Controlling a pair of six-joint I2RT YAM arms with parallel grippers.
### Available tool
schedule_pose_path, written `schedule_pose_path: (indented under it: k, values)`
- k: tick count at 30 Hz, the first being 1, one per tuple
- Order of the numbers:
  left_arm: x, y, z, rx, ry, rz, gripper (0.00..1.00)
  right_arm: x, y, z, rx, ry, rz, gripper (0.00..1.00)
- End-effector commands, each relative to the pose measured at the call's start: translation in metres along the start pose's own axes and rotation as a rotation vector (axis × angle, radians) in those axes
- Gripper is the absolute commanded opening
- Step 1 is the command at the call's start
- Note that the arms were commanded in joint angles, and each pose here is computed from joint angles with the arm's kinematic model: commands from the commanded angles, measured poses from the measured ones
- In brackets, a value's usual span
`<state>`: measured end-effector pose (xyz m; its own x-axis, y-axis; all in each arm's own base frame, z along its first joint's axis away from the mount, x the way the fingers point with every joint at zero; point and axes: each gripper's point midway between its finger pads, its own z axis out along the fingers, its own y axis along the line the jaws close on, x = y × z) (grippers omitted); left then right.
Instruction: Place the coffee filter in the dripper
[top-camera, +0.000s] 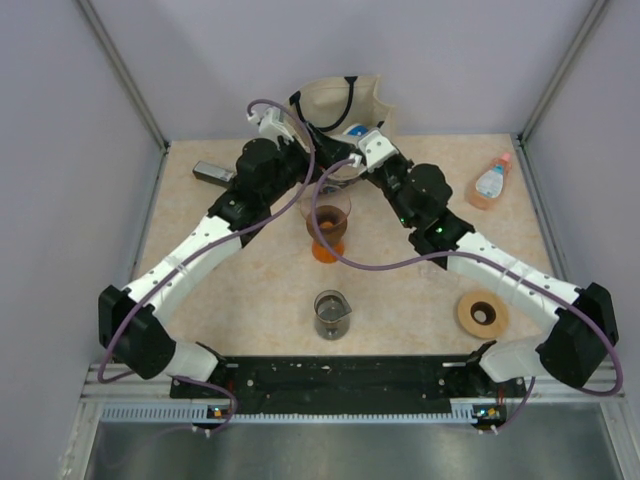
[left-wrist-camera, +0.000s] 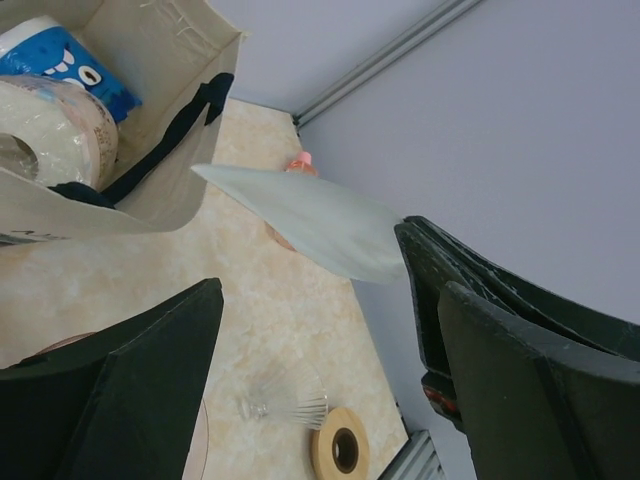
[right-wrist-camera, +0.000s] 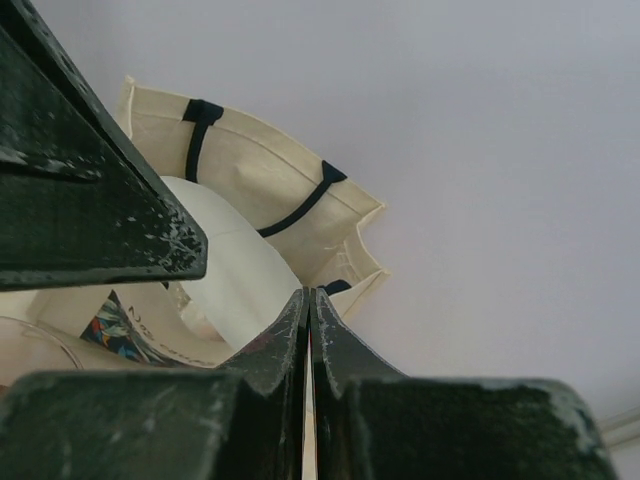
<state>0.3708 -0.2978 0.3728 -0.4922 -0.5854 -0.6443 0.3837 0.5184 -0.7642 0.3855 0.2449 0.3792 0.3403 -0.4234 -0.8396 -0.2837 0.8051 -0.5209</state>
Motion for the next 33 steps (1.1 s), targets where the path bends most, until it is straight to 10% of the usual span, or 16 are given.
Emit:
schedule_pose_path:
  k: [1,25,33]
  values:
    - [-0.016,-0.019,0.004,0.027,-0.064,-0.016,0.93,-0.042,-0.013,0.001,0.057,-0.102,0.081,0.00]
    - [-0.012,-0.004,0.027,-0.032,-0.112,-0.122,0.61,-0.052,0.010,-0.001,0.009,-0.132,0.090,0.00]
    - [-0.019,0.002,0.024,-0.093,-0.137,-0.119,0.10,-0.045,0.011,-0.006,0.014,-0.106,0.121,0.00]
